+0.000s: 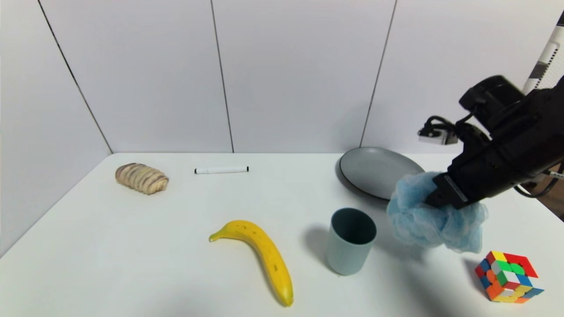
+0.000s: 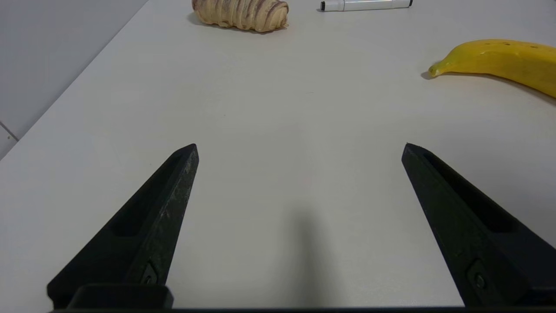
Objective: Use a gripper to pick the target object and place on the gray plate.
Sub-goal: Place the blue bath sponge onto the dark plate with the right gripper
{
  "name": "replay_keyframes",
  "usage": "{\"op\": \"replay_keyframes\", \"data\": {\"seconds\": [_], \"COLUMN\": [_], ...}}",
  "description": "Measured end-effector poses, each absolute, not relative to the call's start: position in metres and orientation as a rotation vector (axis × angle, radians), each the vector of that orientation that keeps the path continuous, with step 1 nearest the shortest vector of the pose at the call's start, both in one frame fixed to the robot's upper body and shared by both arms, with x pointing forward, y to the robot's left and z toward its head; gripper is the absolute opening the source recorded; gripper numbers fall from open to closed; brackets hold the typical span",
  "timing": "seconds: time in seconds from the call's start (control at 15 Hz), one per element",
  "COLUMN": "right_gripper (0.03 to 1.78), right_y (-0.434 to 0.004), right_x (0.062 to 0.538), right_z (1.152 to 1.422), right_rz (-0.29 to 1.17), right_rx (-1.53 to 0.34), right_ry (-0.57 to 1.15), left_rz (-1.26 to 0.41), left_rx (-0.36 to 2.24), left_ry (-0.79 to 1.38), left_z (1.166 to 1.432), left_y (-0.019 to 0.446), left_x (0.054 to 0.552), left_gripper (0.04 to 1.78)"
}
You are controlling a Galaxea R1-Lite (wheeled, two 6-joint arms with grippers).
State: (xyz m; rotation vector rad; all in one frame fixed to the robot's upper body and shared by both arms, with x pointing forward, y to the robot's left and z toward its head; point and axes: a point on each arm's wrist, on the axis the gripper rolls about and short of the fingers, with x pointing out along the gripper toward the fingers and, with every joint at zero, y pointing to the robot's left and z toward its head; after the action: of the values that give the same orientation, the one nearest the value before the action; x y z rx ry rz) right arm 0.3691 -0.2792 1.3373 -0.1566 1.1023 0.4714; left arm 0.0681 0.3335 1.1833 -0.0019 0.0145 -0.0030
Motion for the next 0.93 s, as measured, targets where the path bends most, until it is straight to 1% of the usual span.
{"op": "replay_keyframes", "data": {"seconds": [0.2,0.27,0.4,0.47,0.6,0.8,0.93], "right_gripper": [0.68,0.68,0.68,0.68,0.67,0.67,0.67], "right_y": [-0.285,-0.286,-0.287,-0.289,-0.29,-0.293,-0.297], "right_x": [0.375,0.381,0.404,0.418,0.447,0.491,0.511], "right_z": [1.379,1.388,1.394,1.392,1.378,1.346,1.326], "right_rz": [0.477,0.473,0.46,0.449,0.435,0.413,0.401], "right_rx": [-0.133,-0.134,-0.144,-0.148,-0.151,-0.151,-0.146], "right_ry": [0.909,0.848,0.727,0.681,0.636,0.601,0.617], "left_rz": [-0.003,-0.003,-0.003,-0.003,-0.002,-0.003,-0.003], "left_rx": [-0.002,-0.002,-0.002,-0.002,-0.002,-0.002,-0.002], "left_ry": [0.014,0.014,0.014,0.014,0.014,0.014,0.014], "left_z": [1.183,1.183,1.183,1.183,1.183,1.183,1.183], "left_y": [0.334,0.334,0.334,0.334,0.334,0.334,0.334], "left_x": [0.068,0.068,0.068,0.068,0.068,0.068,0.068], "left_gripper": [1.69,1.69,1.69,1.69,1.69,1.69,1.69]}}
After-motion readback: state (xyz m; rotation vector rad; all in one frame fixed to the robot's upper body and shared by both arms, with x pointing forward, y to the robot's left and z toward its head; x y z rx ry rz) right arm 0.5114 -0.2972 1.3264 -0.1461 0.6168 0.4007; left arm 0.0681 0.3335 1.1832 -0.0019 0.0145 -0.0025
